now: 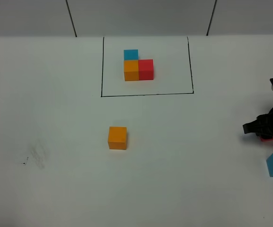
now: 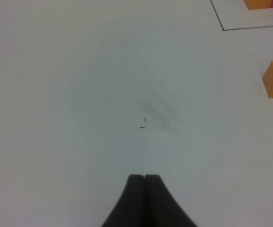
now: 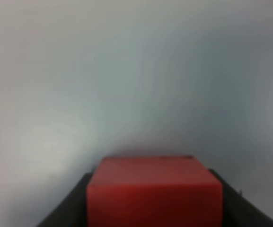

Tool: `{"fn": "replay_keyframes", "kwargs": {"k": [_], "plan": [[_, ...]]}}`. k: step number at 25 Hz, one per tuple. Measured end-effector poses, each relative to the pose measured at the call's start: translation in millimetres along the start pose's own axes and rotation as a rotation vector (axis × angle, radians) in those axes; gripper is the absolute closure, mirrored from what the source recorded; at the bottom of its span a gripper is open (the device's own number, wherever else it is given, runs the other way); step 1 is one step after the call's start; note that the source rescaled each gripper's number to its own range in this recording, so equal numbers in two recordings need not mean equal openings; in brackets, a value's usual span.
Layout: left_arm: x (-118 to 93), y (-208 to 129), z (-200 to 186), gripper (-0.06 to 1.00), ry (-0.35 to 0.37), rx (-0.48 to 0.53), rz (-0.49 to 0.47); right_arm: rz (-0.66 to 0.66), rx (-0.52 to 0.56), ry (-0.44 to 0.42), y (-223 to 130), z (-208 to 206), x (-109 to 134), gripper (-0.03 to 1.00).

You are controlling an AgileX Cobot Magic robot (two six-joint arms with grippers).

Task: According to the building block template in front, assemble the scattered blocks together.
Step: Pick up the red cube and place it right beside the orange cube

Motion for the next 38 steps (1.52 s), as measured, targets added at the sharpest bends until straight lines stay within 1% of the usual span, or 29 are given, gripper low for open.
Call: {"fn": "replay_keyframes", "kwargs": {"k": [5,8,11,14,17,19,21,22,24,27,29,30,32,34,38], "plan": [[0.0,0.0,0.0,0.94,0.000,0.000,0.001,-0.058,-0.002,-0.004,0.5,-0.4,-0.7,0.54],[0.0,0.0,0.0,0.94,0.000,0.000,0.001,-0.073,0.002,-0.005,0.9,-10.0,-0.7,0.54],[0.1,0.2,0.0,0.94,0.000,-0.001,0.001,-0.085,-0.052,0.000,13.2,-35.6,1.0,0.54],[0.1,0.2,0.0,0.94,0.001,-0.001,0.001,-0.099,-0.119,0.012,25.8,-72.0,7.4,0.54],[0.1,0.2,0.0,0.94,0.001,-0.001,0.001,-0.158,-0.143,0.018,32.4,-106.6,17.3,0.54],[0.1,0.2,0.0,0.94,0.001,-0.001,0.001,-0.252,-0.127,0.017,30.1,-125.9,25.7,0.54],[0.1,0.2,0.0,0.94,0.001,-0.001,0.001,-0.383,-0.104,0.013,25.6,-142.4,34.3,0.54],[0.1,0.2,0.0,0.94,0.001,-0.001,0.001,-0.481,-0.078,0.010,20.0,-148.0,38.6,0.54],[0.1,0.2,0.0,0.94,0.001,-0.001,0.001,-0.715,-0.029,0.008,6.3,-156.2,46.6,0.54],[0.1,0.2,0.0,0.94,0.001,-0.001,0.001,-1.065,0.052,0.033,-17.4,-163.3,59.0,0.54],[0.1,0.2,0.0,0.94,0.001,-0.001,0.001,-1.231,0.079,0.058,-28.8,-166.4,68.8,0.54],[0.1,0.2,0.0,0.94,0.001,-0.001,0.001,-1.282,0.079,0.068,-32.0,-167.2,73.9,0.54],[0.1,0.2,0.0,0.94,0.001,-0.001,0.001,-1.317,0.072,0.080,-35.4,-168.2,81.8,0.54],[0.1,0.2,0.0,0.94,0.001,-0.001,0.001,-1.294,0.051,0.087,-34.6,-168.6,87.7,0.54],[0.1,0.2,0.0,0.94,0.001,-0.001,0.001,-1.250,-0.028,0.124,-26.7,-169.8,102.4,0.54]]}}
Point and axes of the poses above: a point on each arm's last joint axis where the gripper is mounted, z pointing out along that axis toward the gripper, x along the wrist's bending axis when the last joint is at zero, y = z × x, the point moved 10 cm from there along z, pointing out along that axis toward the gripper, and after that the axes turned 14 degrees about z, right-handed, at the moved point
